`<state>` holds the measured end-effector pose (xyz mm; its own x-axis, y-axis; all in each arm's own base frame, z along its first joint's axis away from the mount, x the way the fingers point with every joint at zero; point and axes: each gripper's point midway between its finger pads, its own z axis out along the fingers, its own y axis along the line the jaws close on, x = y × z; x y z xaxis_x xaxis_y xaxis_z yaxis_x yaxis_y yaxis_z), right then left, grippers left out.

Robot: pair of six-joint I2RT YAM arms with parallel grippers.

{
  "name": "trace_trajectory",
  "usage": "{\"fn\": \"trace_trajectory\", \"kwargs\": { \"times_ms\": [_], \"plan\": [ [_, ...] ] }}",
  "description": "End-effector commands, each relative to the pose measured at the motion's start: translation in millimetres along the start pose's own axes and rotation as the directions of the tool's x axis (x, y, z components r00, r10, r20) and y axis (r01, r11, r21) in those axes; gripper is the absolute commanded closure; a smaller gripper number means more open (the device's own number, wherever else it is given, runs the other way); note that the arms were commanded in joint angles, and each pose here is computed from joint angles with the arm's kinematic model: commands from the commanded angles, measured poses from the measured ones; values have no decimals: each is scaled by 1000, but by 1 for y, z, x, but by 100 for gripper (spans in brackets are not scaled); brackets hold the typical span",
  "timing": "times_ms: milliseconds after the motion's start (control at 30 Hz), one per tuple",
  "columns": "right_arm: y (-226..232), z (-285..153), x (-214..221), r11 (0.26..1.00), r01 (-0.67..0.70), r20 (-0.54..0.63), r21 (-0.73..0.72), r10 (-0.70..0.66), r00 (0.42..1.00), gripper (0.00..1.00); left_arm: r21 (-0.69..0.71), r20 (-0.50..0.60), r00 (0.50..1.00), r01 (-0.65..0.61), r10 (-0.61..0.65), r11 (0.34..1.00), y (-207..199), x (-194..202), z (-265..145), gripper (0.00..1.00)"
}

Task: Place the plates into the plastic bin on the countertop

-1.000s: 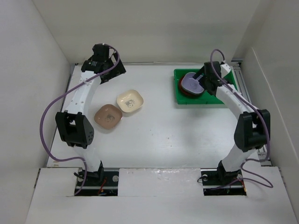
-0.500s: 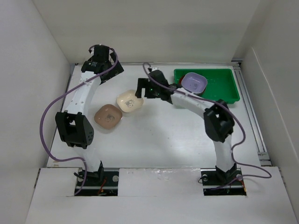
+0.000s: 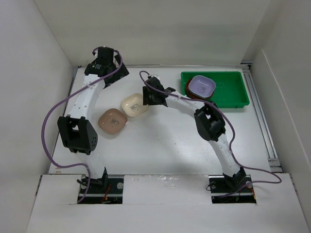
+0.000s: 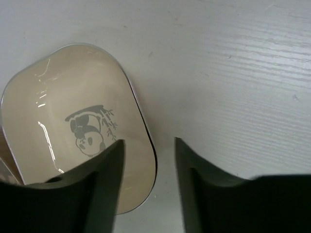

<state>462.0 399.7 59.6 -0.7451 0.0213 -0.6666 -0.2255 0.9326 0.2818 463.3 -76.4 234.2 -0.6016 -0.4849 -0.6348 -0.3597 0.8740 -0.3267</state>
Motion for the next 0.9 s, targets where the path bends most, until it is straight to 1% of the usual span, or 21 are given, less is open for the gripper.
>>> {"fn": "trace_trajectory", "kwargs": {
  "times_ms": [0,67,100,167,233,300,333,367,400,433,467,533,567,600,633,667,700,733,767,800,867],
  "plan": [
    [-5,-2,-9,999,-10,21,52,9,1000,55,30,26,1000,0,-1,1000,-4,-6,-12,0],
    [-12,1,-9,998,-13,11,66,13,1000,69,37,21,1000,0,0,999,-6,-6,-12,0],
    [-18,5,-7,997,-18,4,77,17,1000,71,37,21,1000,0,0,999,-6,-6,-12,0],
    [-16,4,-8,997,-18,1,69,18,1000,71,37,21,1000,-10,9,999,-5,-6,-12,0],
    [-18,7,0,998,-14,-26,69,16,1000,65,45,16,1000,-10,9,999,-7,-5,-12,0],
    [-14,8,-3,998,-15,-26,57,17,1000,66,45,16,1000,-10,9,999,-7,-5,-12,0],
    [-16,11,2,998,-12,-43,67,15,999,69,45,16,1000,-19,18,999,-6,-5,-12,0],
    [-17,13,4,997,-10,-50,70,14,999,76,45,16,1000,-19,18,999,-6,-5,-12,0],
    [-23,16,8,997,-13,-69,79,19,997,86,45,16,1000,-19,18,999,-6,-5,-12,0],
    [-26,14,6,995,-20,-63,99,26,998,100,45,16,1000,-19,18,999,-6,-5,-12,0],
    [-26,4,-5,992,-40,-36,117,44,998,100,45,16,1000,-19,18,999,-6,-5,-12,0],
    [-51,-6,-14,978,-80,13,191,79,997,100,44,17,999,-28,27,999,-6,-5,-12,0],
    [-57,-16,-24,975,-106,43,197,100,994,100,44,17,999,-28,27,999,-6,-5,-12,0],
    [-56,-42,-49,971,-158,102,180,141,985,100,52,11,1000,-28,28,998,-7,-4,-12,0],
    [-63,-54,-58,966,-186,121,181,166,979,100,52,11,1000,-28,28,998,-7,-4,-12,0],
    [-86,-62,-64,952,-221,137,213,194,971,100,52,11,1000,-28,28,998,-7,-4,-12,0],
    [-89,-89,-88,948,-260,197,185,224,955,100,52,11,1000,-28,28,998,-7,-4,-12,0],
    [-101,-100,-95,940,-277,218,196,234,947,100,60,6,1000,-28,28,998,-8,-3,-13,0],
    [-123,-110,-108,931,-300,251,210,245,937,100,60,6,1000,-28,28,998,-8,-3,-13,0],
    [-137,-116,-107,924,-305,252,230,246,936,100,67,1,1000,-28,28,997,-10,-2,-13,0],
    [-160,-138,-122,920,-305,288,248,230,929,100,84,-9,999,-37,38,996,-12,0,-14,0]
  ]
}}
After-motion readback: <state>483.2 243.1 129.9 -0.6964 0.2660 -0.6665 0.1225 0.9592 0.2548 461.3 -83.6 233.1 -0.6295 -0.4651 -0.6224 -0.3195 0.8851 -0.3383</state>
